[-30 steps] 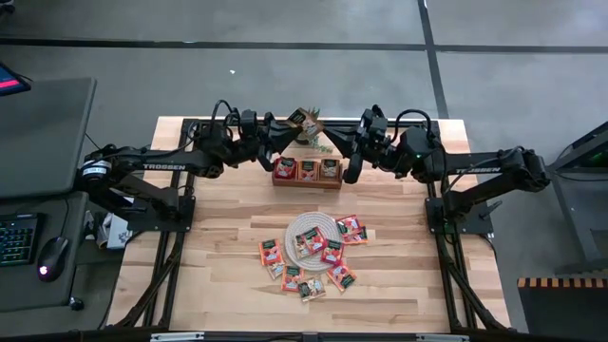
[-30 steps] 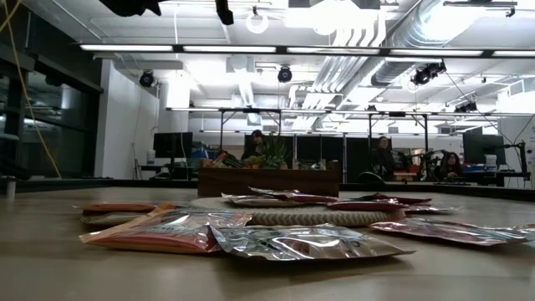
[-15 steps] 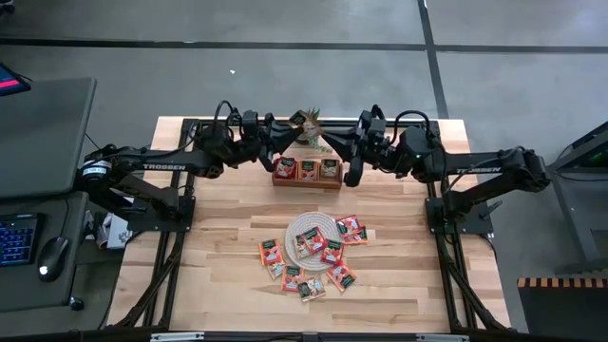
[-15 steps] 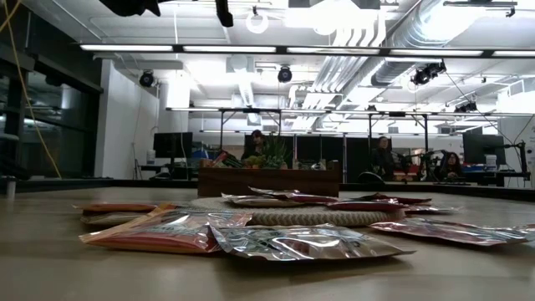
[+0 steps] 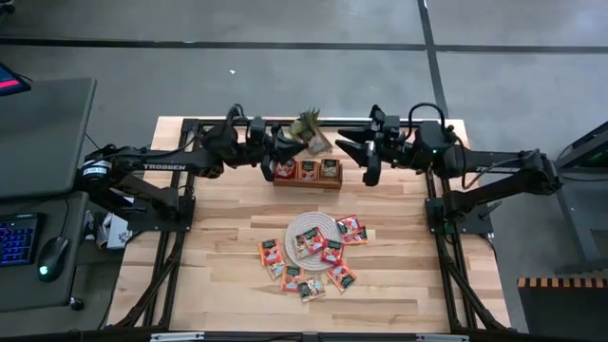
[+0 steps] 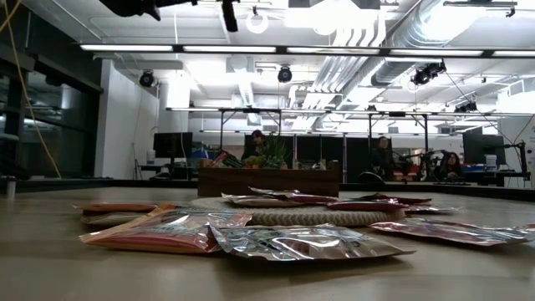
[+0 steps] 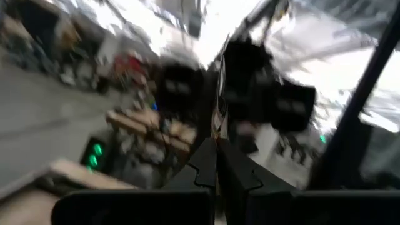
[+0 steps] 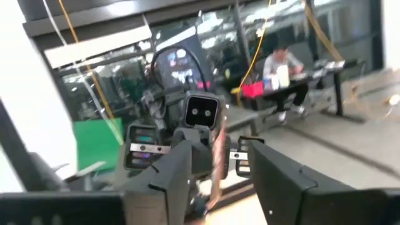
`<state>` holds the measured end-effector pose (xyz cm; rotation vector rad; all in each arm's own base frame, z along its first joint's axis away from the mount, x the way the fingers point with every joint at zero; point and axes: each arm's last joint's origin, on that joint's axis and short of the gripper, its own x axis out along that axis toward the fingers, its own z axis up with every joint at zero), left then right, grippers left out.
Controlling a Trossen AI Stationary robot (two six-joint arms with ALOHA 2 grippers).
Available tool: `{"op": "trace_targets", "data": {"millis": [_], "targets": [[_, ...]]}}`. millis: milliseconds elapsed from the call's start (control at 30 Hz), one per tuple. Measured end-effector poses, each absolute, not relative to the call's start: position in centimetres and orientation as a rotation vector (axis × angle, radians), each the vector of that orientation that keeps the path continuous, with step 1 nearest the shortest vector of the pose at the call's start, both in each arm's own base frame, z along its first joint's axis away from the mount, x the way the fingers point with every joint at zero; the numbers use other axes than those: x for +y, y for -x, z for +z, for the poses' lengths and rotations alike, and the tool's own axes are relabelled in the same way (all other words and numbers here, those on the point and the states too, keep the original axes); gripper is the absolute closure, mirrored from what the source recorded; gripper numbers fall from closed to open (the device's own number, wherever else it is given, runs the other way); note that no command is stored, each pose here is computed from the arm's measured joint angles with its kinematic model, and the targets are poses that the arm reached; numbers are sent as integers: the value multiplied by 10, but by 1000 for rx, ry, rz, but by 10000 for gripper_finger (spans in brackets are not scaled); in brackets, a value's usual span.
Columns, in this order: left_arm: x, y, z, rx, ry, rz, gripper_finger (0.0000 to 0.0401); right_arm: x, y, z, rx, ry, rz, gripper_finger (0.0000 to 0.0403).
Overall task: Pick & Place Tea
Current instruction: Put the light brown tea bag into the right section of the wooden organizer
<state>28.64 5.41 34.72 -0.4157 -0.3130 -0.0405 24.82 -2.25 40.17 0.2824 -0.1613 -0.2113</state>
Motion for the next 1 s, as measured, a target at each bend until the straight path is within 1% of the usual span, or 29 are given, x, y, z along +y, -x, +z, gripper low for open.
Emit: {"op": "trace_targets", "data": {"millis": [133,267,433,533,667,767,933,1000], "targets": [[52,-289,339,-202,448,-110,401,-30,-241,398,-78,-350,-145,222],[51,-292,336,-53,459,-128,401,-36,-236,403,44,-389,-70,213],[51,-292,366,163,306,-96,401,-37,-235,417,152,-325,-57,212],[52,-286,389,247,187,-22,401,-37,-235,422,214,-295,-63,212],[49,-277,406,335,55,60,401,-39,-245,419,286,-268,-73,212],[48,-271,414,390,-3,80,401,-40,-256,422,318,-244,-55,212],[44,-269,412,441,-46,80,401,-43,-278,435,408,-167,-29,212],[41,-278,409,447,-60,73,401,-45,-288,437,460,-137,-34,212]]}}
